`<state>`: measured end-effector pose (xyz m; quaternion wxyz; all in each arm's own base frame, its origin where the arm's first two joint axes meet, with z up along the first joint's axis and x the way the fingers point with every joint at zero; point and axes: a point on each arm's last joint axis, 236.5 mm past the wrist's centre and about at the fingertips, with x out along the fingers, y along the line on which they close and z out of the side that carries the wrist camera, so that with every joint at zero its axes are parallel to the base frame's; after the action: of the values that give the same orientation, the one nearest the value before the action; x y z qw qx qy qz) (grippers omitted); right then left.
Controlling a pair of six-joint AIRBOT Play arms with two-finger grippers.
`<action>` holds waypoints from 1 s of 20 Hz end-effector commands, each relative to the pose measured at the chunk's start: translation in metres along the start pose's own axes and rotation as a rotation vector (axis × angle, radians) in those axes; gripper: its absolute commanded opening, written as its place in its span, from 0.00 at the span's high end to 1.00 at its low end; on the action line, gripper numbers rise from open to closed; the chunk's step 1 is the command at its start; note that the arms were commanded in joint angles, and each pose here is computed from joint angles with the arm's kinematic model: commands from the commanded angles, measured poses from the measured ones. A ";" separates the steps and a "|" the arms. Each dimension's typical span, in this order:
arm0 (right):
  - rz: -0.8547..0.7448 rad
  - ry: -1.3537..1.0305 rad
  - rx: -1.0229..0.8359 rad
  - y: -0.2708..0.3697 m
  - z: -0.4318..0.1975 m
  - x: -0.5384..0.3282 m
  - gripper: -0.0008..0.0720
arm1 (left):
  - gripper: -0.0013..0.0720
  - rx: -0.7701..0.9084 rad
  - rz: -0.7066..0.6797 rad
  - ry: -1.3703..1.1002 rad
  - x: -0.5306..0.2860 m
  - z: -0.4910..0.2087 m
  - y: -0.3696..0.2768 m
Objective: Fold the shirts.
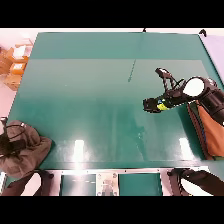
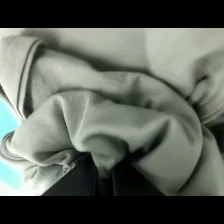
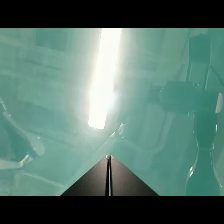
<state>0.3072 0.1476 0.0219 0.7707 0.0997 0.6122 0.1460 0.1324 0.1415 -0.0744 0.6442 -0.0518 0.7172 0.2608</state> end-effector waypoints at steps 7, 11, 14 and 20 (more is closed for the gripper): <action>0.000 0.000 -0.001 0.000 0.000 0.000 0.97 | 0.95 0.220 -0.757 -0.562 -0.267 0.097 -0.164; 0.000 0.000 -0.001 0.000 0.000 0.000 0.97 | 0.95 0.477 -1.059 -0.745 -0.376 0.044 -0.273; 0.001 0.000 -0.001 0.000 0.000 0.000 0.97 | 0.95 0.668 -1.126 -0.706 -0.375 -0.003 -0.356; 0.001 0.000 -0.001 0.000 0.000 0.000 0.97 | 0.85 0.858 -1.096 -0.504 -0.283 -0.071 -0.488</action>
<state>0.3071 0.1475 0.0218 0.7705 0.0999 0.6124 0.1458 0.3272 -0.3311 0.0875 0.8090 -0.0887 0.4474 -0.3708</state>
